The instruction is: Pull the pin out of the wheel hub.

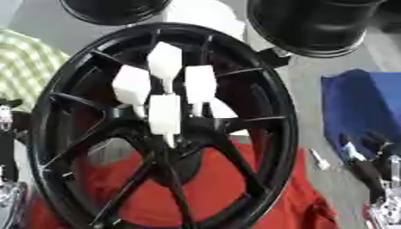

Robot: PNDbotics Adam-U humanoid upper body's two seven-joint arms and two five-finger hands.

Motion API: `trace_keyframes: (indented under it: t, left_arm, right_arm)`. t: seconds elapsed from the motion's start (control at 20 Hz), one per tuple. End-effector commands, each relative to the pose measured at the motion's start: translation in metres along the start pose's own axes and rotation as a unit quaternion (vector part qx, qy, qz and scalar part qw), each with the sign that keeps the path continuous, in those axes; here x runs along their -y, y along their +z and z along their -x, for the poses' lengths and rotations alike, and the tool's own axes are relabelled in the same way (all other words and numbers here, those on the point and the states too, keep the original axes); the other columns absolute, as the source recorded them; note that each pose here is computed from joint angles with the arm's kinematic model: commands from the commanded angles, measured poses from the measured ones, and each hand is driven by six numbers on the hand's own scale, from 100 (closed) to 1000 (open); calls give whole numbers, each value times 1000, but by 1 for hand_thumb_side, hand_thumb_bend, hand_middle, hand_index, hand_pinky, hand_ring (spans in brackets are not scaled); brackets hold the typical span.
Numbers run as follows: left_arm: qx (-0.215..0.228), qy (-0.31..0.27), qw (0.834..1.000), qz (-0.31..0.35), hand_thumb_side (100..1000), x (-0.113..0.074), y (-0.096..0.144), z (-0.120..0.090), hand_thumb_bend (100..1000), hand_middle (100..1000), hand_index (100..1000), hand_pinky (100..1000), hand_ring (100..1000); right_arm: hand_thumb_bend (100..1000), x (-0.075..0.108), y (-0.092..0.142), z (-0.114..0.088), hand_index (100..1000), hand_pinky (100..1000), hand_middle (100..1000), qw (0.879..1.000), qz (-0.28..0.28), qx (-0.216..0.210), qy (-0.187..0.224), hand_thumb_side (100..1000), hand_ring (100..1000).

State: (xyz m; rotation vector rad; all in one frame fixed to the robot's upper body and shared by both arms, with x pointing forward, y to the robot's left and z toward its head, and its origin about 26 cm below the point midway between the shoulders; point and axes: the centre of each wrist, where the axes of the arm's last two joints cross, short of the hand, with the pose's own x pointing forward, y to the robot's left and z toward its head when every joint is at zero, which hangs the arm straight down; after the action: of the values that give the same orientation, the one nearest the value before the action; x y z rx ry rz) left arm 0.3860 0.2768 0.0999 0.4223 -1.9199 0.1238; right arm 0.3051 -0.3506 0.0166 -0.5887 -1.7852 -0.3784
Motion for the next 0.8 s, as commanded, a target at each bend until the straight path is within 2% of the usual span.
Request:
trace_keyframes:
  t: [0.05,0.45,0.65,0.8]
  left_arm:
    - [23,-6,1000,1,895,-5,-8,-11,100,484,742,668,525]
    - [31,0,1000,0,878,-4,-10,-16,100,486,742,668,527]
    - [77,7,997,7,826,-4,-16,-40,100,487,744,668,528]
    - [143,1,989,29,733,-11,-26,-77,100,490,746,669,531]
  right_arm:
    - [644,2,-6,-7,783,654,647,1000,2,17,-6,266,799]
    - [644,2,-6,-8,777,650,642,1000,5,18,-11,248,796]
    - [639,1,-7,-10,777,650,641,999,15,18,-27,247,795]
    - [602,2,-7,-11,774,649,639,999,23,17,-44,269,792]
